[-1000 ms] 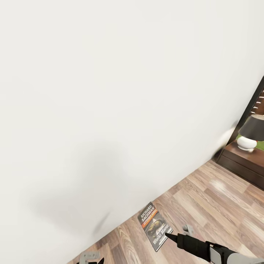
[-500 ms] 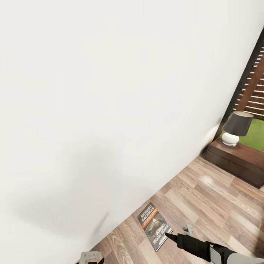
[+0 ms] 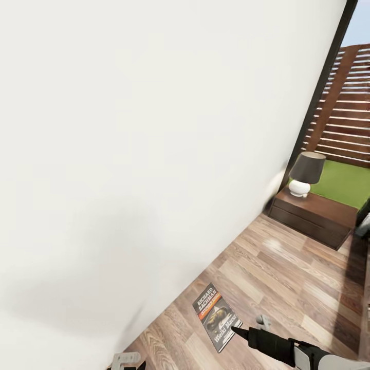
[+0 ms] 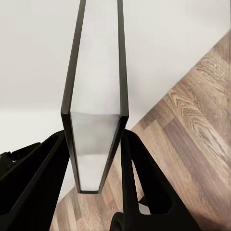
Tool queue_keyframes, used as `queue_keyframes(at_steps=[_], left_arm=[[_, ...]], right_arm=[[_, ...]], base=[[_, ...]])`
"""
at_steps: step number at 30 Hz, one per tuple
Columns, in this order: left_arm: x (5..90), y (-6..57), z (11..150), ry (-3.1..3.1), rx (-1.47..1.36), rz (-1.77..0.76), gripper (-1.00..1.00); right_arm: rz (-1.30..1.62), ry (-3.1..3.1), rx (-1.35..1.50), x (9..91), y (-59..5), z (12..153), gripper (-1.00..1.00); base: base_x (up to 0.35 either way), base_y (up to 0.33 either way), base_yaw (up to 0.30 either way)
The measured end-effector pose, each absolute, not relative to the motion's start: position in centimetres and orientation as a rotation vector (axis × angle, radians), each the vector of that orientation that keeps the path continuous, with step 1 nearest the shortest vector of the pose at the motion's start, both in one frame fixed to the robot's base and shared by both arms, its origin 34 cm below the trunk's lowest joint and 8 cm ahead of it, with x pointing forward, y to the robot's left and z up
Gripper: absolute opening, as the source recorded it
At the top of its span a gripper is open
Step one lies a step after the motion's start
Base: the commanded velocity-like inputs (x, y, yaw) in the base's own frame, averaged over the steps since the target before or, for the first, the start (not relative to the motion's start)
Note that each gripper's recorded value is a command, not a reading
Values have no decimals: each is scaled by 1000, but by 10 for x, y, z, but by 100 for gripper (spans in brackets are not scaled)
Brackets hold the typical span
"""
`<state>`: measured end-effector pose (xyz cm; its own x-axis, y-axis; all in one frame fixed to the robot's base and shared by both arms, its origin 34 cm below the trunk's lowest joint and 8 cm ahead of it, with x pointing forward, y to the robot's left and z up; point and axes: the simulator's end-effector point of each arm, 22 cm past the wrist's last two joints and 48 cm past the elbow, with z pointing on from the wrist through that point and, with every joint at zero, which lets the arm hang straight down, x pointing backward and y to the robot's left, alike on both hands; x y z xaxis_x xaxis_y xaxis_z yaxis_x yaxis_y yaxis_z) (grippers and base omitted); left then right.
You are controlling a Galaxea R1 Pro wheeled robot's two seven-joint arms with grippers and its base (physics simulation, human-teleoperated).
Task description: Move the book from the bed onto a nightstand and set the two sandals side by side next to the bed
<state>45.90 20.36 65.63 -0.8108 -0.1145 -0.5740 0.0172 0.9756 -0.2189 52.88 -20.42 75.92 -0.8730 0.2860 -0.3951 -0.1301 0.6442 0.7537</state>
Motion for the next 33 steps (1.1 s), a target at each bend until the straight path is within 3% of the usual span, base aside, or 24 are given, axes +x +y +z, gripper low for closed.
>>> queue_keyframes(at_steps=[33], left_arm=[[459,204,656,2502,-68,-284,100]], right_arm=[[1143,2377,122,529,-204,759,-100]], base=[[0,0,-211]])
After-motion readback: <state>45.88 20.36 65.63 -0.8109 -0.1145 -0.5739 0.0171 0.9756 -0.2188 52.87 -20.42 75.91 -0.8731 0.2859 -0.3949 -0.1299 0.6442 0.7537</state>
